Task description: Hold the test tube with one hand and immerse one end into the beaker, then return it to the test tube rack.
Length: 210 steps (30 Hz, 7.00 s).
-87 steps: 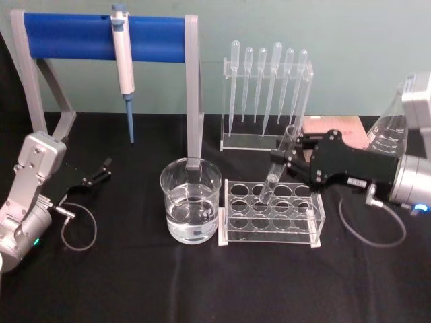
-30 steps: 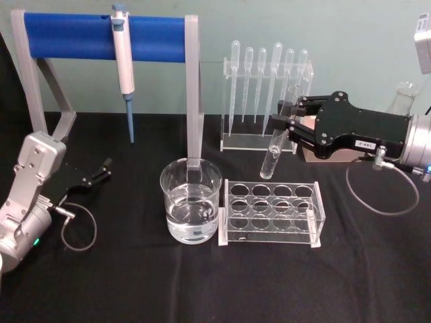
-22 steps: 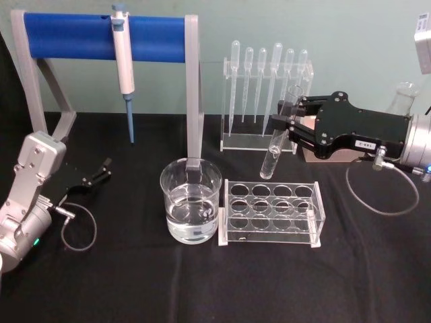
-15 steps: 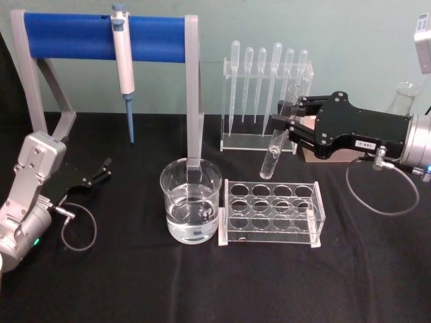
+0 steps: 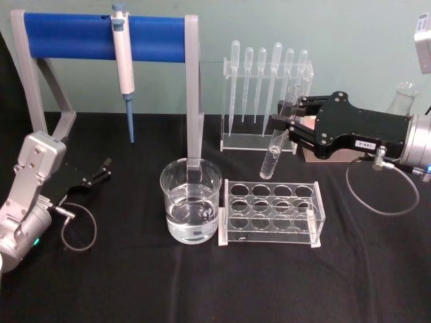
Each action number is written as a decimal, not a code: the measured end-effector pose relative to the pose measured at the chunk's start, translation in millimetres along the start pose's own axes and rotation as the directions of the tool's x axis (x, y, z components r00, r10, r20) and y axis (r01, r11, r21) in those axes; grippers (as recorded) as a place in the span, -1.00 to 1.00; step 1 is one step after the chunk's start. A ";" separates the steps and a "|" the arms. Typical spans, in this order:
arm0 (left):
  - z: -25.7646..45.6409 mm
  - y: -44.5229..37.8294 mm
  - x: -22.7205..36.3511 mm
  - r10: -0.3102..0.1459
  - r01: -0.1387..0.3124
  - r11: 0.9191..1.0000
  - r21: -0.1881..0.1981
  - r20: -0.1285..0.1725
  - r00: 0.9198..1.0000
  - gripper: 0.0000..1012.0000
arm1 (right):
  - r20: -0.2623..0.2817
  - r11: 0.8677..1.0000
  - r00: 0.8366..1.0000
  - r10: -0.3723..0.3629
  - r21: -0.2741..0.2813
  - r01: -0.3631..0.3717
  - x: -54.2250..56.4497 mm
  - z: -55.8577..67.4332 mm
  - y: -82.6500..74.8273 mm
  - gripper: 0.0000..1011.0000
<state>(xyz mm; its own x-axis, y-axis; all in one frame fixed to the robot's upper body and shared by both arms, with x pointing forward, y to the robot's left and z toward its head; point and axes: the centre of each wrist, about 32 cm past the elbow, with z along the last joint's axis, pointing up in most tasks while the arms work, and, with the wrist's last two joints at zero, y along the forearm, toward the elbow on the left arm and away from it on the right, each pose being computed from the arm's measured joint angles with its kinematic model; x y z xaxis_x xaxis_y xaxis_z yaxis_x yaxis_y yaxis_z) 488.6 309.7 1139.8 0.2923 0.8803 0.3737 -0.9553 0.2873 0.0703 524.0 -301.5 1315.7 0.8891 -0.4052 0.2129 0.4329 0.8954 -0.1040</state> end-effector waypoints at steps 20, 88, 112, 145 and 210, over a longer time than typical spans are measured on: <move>0.0 0.0 0.0 0.000 0.000 1.000 0.000 0.000 1.000 0.98 | 0.000 1.000 1.000 0.000 0.000 0.000 0.0 0.0 0.0 -0.54; 0.0 0.0 0.0 0.000 0.000 1.000 0.000 0.000 1.000 0.98 | 0.030 0.995 0.996 0.081 0.061 -0.082 3.9 25.8 39.0 -0.54; 0.0 0.0 0.0 0.000 0.000 1.000 0.000 0.000 1.000 0.98 | 0.001 0.987 0.987 0.158 0.000 -0.158 -13.6 -1.6 101.8 -0.54; 0.0 0.0 0.0 0.000 0.000 1.000 0.000 0.000 1.000 0.98 | -0.037 0.992 0.993 0.116 -0.037 -0.118 -15.3 -70.2 115.8 -0.54; 0.0 0.0 0.0 0.000 0.000 1.000 0.000 0.000 1.000 0.98 | -0.064 0.990 0.990 0.124 -0.063 -0.128 -19.9 -80.5 117.7 -0.54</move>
<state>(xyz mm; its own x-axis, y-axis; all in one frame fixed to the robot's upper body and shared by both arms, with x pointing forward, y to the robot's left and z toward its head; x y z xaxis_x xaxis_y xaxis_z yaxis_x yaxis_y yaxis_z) 488.6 309.7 1139.8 0.2923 0.8803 0.3738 -0.9552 0.2874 0.0703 569.3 -202.9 1221.0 0.9437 -0.3018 0.1358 0.3239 0.9265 -0.1917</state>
